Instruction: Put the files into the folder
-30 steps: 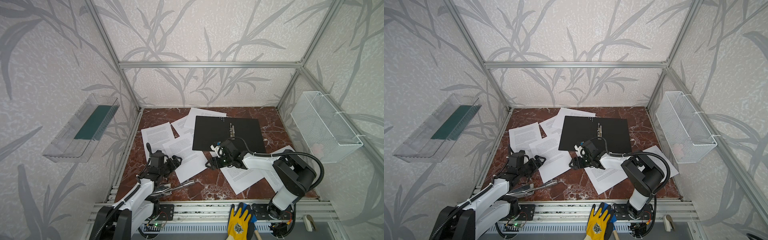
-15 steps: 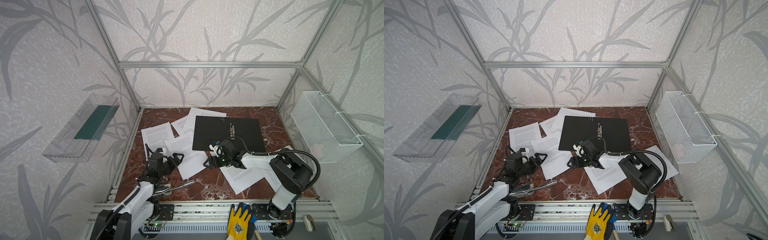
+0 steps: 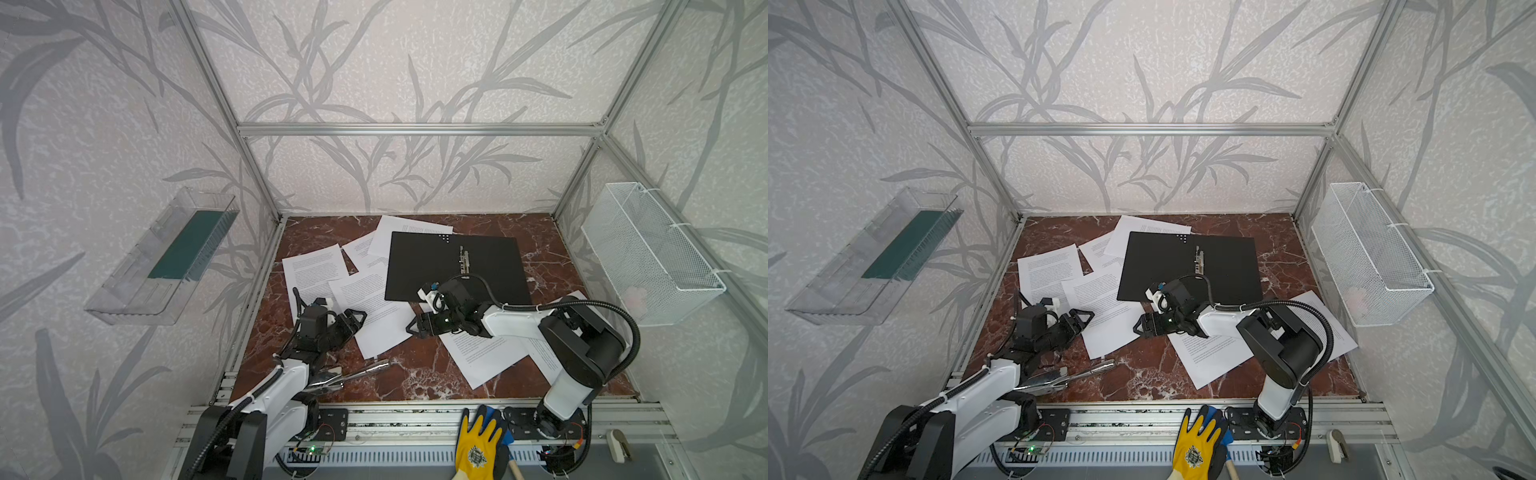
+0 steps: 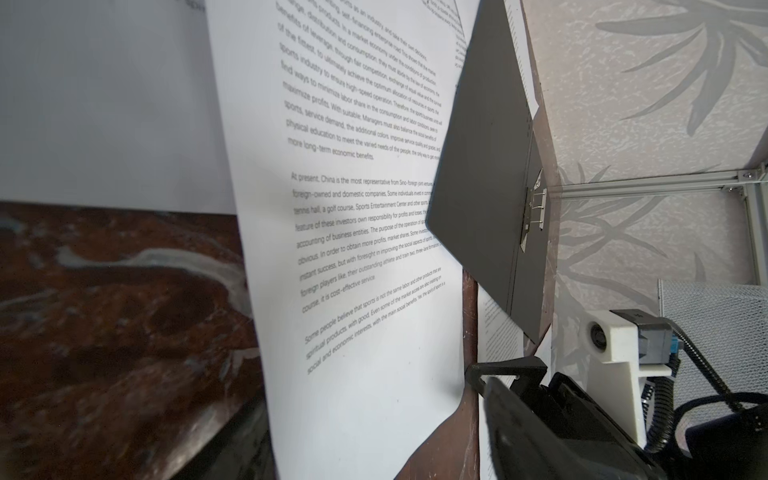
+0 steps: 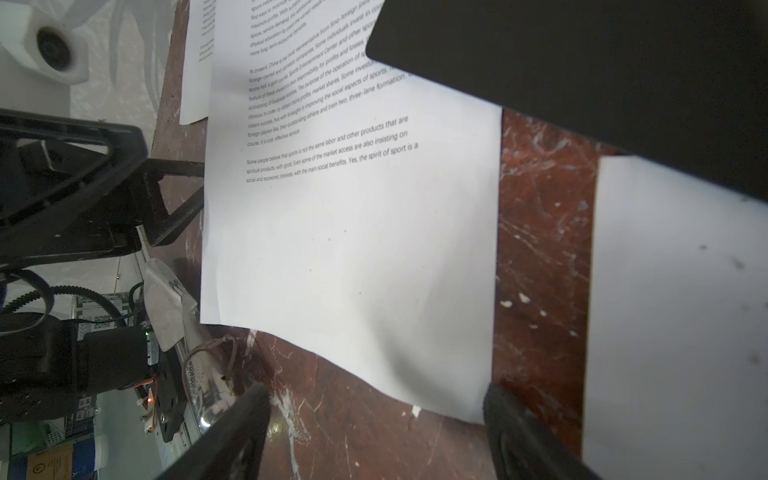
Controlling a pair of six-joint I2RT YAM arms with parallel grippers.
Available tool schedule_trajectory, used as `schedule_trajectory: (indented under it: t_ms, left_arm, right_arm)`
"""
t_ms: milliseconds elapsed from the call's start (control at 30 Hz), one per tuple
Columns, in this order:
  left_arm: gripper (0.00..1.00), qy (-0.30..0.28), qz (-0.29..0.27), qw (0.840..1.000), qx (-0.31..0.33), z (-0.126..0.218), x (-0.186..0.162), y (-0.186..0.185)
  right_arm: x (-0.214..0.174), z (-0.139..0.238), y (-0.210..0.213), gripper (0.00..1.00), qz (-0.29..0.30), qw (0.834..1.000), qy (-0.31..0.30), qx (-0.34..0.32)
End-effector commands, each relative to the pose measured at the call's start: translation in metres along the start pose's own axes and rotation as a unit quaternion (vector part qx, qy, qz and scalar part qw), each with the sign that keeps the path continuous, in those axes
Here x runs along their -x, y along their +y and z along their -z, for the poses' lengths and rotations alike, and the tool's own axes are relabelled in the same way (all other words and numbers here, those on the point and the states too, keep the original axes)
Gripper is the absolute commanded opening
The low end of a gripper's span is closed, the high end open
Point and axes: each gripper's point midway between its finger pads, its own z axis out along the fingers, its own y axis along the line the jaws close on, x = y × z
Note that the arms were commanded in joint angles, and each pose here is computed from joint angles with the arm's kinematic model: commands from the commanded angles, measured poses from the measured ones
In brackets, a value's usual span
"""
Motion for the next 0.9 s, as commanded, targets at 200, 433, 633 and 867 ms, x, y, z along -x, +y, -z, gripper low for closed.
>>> schedule_trajectory:
  t_ms: [200,433,633,867]
  left_arm:
    - [0.41,-0.016,-0.007,1.000,0.000,-0.001,0.010,-0.005]
    - [0.13,-0.011,-0.013,1.000,-0.003,0.004,0.010,-0.012]
    - [0.04,-0.020,-0.030,0.999,-0.005,0.019,0.016,-0.026]
    - [0.00,-0.045,-0.054,0.997,-0.015,0.046,0.024,-0.050]
  right_arm:
    - [-0.001,0.003,0.004,0.94,0.007,1.000,0.000,0.003]
    - [0.004,0.009,0.012,0.99,0.017,1.000,-0.013,0.013]
    - [0.009,0.021,0.012,0.99,0.025,0.999,-0.036,0.003]
    - [0.019,0.042,0.000,0.99,0.020,0.997,-0.072,-0.025]
